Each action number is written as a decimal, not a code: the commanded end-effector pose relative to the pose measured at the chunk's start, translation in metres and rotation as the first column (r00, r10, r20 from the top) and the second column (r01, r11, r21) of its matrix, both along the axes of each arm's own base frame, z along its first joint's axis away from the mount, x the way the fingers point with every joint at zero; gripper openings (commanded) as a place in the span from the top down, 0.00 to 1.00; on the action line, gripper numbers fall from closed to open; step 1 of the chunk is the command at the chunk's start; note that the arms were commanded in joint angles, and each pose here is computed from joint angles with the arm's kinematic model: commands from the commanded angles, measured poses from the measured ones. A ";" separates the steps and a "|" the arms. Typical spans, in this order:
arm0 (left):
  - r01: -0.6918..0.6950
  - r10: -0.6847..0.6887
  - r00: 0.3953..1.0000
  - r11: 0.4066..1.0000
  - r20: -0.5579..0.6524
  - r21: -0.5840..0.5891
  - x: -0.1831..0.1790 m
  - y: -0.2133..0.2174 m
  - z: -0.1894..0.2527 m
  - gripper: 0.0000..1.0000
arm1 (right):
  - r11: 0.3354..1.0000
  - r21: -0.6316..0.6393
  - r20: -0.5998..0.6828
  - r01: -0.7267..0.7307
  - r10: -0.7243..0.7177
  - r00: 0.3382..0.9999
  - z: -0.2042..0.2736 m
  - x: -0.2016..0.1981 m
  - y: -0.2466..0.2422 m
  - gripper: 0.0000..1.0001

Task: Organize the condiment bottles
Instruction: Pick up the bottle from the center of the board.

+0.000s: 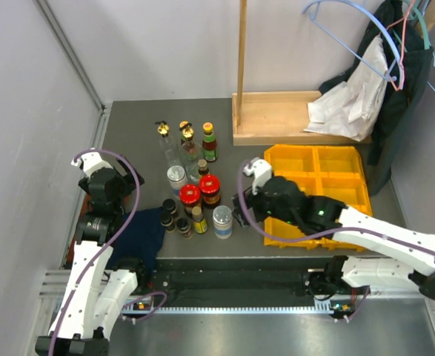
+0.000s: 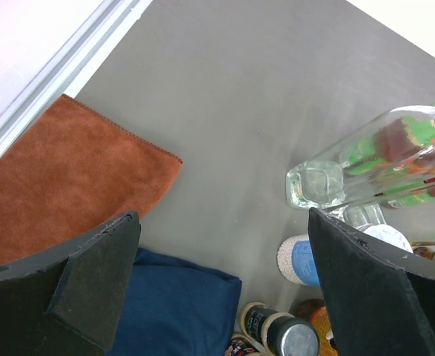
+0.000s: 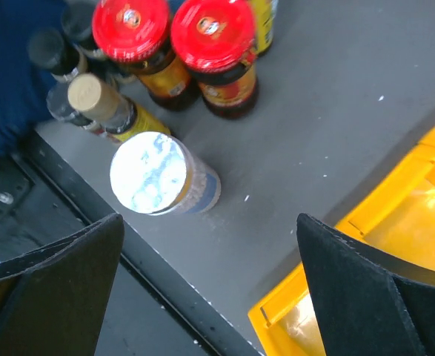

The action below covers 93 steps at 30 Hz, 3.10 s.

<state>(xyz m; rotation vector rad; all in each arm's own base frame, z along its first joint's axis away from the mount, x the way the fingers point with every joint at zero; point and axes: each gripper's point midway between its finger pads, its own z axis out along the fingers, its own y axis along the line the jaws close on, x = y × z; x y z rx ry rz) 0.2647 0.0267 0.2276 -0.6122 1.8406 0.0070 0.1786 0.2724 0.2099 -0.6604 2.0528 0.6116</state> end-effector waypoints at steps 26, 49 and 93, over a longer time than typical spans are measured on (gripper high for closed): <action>-0.019 0.019 1.000 0.999 0.008 0.037 -0.001 0.006 0.001 0.01 | 0.980 -0.149 0.016 -0.132 0.136 0.991 -0.042 -0.005 0.092 0.08; -0.016 0.016 1.000 0.999 0.006 0.037 -0.002 0.006 0.001 0.01 | 0.988 -0.151 0.135 0.042 -0.021 0.991 -0.003 0.013 0.061 1.00; -0.024 0.025 1.000 0.998 -0.017 0.054 0.001 0.008 -0.004 0.01 | 0.746 -0.071 0.163 0.663 -0.647 0.745 0.017 0.208 -0.123 1.00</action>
